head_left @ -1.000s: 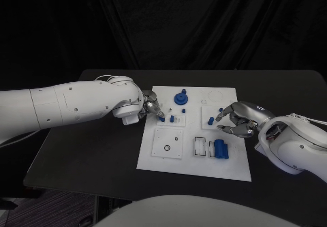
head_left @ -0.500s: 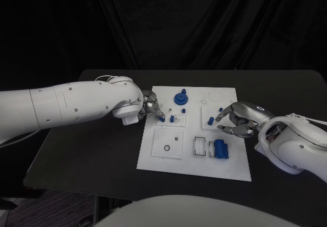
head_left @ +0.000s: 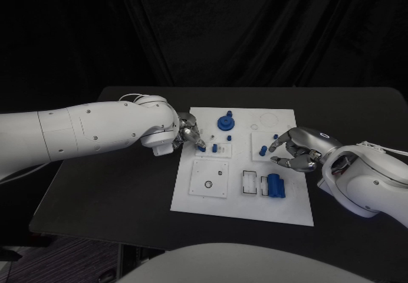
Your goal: Assemble the parts on the task board
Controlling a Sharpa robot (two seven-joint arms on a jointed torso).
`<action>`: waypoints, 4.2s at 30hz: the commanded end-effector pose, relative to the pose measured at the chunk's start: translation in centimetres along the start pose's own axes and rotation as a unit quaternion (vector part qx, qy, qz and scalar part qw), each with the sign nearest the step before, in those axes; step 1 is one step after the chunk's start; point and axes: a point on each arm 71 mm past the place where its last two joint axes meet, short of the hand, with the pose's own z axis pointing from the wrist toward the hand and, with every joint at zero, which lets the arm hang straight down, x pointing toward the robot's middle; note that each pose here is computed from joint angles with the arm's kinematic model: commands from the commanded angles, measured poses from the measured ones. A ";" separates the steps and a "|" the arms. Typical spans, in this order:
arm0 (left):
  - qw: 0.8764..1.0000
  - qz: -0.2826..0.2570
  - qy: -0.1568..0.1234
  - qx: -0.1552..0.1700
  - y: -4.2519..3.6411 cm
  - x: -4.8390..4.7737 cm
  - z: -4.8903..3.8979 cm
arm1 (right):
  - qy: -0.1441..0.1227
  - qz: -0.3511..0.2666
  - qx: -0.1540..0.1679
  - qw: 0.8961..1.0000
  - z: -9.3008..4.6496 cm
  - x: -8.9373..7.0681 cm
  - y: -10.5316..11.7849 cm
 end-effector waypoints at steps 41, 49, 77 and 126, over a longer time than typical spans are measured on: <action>1.000 0.013 -0.006 -0.007 0.68 0.29 0.46 | 0.013 0.007 0.011 1.000 0.0 0.3 -0.1; 0.989 0.005 -0.109 0.100 0.17 -1.63 0.12 | 0.005 0.010 0.010 1.000 -0.2 0.1 -0.4; 0.884 0.126 -0.199 0.403 -2.84 -3.81 -0.62 | -0.039 0.024 -0.017 0.999 -0.9 -0.7 -0.4; 0.845 0.311 -0.210 0.380 -4.99 -0.61 1.91 | -0.050 0.037 -0.029 0.998 -0.8 -0.9 -0.2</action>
